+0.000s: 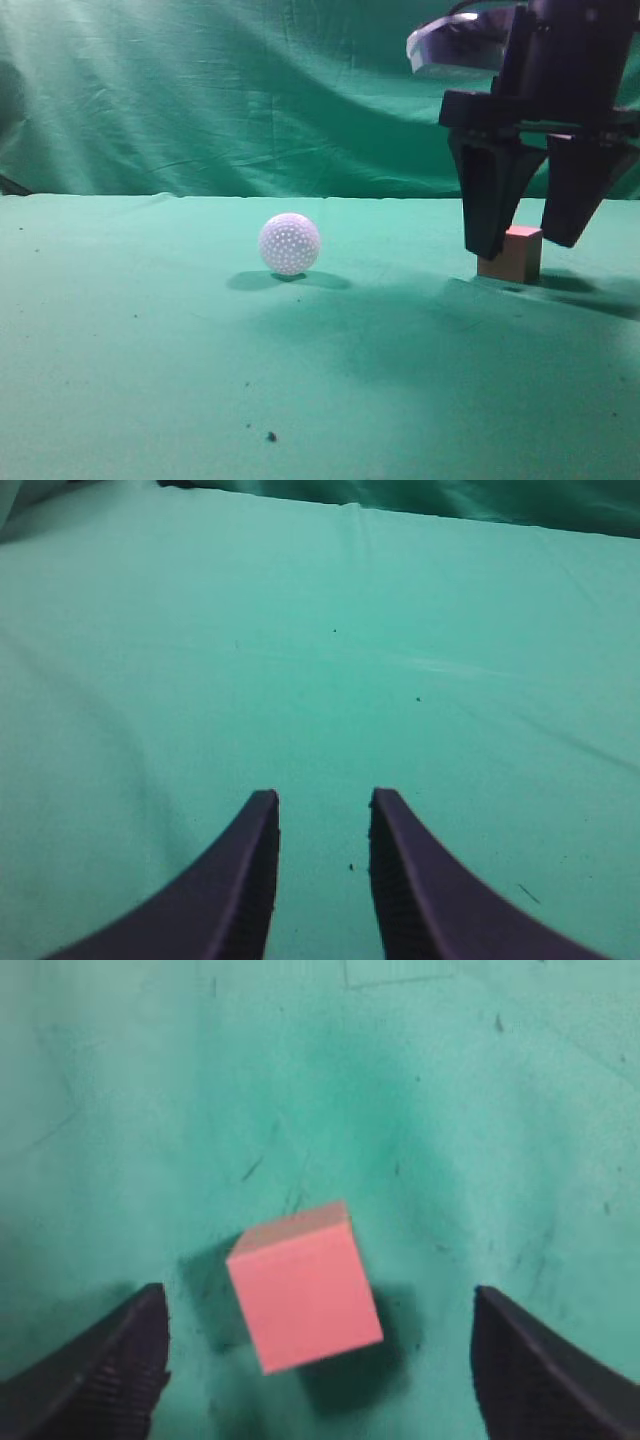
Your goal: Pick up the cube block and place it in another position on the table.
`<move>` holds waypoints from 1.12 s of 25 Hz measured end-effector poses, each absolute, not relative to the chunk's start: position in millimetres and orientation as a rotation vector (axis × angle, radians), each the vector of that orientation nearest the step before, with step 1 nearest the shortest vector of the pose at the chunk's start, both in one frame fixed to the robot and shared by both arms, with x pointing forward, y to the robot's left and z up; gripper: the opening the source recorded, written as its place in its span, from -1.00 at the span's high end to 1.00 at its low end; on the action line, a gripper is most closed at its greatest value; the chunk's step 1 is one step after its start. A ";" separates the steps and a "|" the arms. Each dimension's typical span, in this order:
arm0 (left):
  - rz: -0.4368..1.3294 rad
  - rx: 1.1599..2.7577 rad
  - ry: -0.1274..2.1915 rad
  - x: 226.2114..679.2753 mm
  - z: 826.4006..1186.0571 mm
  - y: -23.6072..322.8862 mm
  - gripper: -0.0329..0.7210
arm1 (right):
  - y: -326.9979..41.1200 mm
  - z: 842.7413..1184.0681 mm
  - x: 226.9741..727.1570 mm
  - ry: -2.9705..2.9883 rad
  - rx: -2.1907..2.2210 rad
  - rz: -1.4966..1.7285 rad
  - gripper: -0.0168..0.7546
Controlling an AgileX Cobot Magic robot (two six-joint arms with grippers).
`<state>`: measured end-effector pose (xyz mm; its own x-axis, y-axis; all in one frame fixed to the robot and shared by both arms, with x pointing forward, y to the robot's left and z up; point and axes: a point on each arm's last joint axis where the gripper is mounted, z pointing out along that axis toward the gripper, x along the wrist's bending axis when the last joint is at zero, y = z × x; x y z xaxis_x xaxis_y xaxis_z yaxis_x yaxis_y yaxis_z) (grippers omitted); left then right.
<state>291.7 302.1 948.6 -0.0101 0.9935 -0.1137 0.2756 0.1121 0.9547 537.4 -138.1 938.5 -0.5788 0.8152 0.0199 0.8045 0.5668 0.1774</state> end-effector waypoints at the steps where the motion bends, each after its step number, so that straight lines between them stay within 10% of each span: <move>1: 0.974 1.325 1.458 291.7 948.6 302.1 0.22 | -137.9 934.9 537.9 2.728 1.413 0.247 -0.10; 5: 0.974 1.325 1.458 291.7 948.6 302.1 0.22 | -137.4 933.3 538.7 2.729 1.423 0.239 0.40; 16: 0.974 1.325 1.458 291.7 948.6 302.1 0.22 | -153.0 997.1 603.8 2.341 1.674 0.490 0.39; 28: 0.974 1.325 1.458 291.7 948.6 302.1 0.22 | -145.1 946.0 657.1 2.343 1.720 0.421 0.21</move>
